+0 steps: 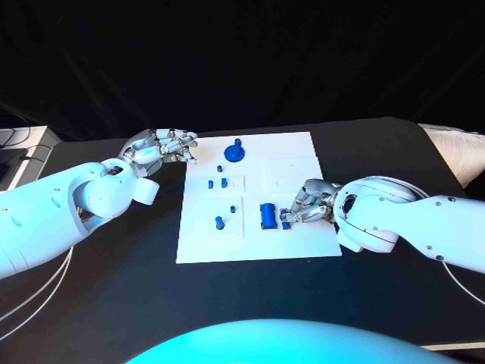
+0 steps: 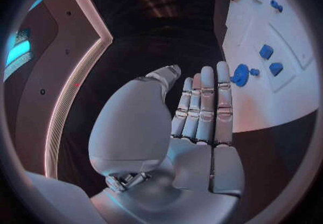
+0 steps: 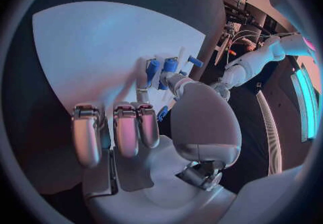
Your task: Assemble the parts on the task board
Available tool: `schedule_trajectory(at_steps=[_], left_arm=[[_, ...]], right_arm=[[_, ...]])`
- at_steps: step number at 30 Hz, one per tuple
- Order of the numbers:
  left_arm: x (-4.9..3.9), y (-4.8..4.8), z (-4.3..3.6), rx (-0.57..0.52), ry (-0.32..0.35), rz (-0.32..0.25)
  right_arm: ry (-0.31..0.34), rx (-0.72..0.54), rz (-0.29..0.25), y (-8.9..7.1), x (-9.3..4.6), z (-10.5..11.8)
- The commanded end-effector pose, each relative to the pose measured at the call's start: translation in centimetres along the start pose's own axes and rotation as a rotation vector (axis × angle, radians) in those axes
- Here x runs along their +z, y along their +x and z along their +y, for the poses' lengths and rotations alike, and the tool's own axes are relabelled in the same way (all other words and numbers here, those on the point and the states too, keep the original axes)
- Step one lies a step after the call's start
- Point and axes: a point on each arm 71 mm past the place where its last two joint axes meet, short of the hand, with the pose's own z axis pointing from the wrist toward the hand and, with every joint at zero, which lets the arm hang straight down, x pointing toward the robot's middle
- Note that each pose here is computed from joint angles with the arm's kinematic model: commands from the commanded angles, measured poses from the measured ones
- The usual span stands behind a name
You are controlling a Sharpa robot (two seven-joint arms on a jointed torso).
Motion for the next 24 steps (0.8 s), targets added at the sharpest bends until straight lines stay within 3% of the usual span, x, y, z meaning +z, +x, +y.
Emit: schedule_trajectory(at_steps=[1, 9, 24], left_arm=[[0.06, 0.27, -0.07, -0.006, 0.007, 0.020], [0.06, 0.25, -0.07, -0.005, 0.006, 0.019], [0.06, 0.17, -0.03, -0.005, 0.004, 0.015]], right_arm=[[-0.010, -0.012, -0.013, 0.0, 0.0, 0.1], [-0.013, -0.020, -0.016, -0.1, -0.2, 0.0], [-0.020, -0.045, 0.041, 0.4, -1.1, -0.6]])
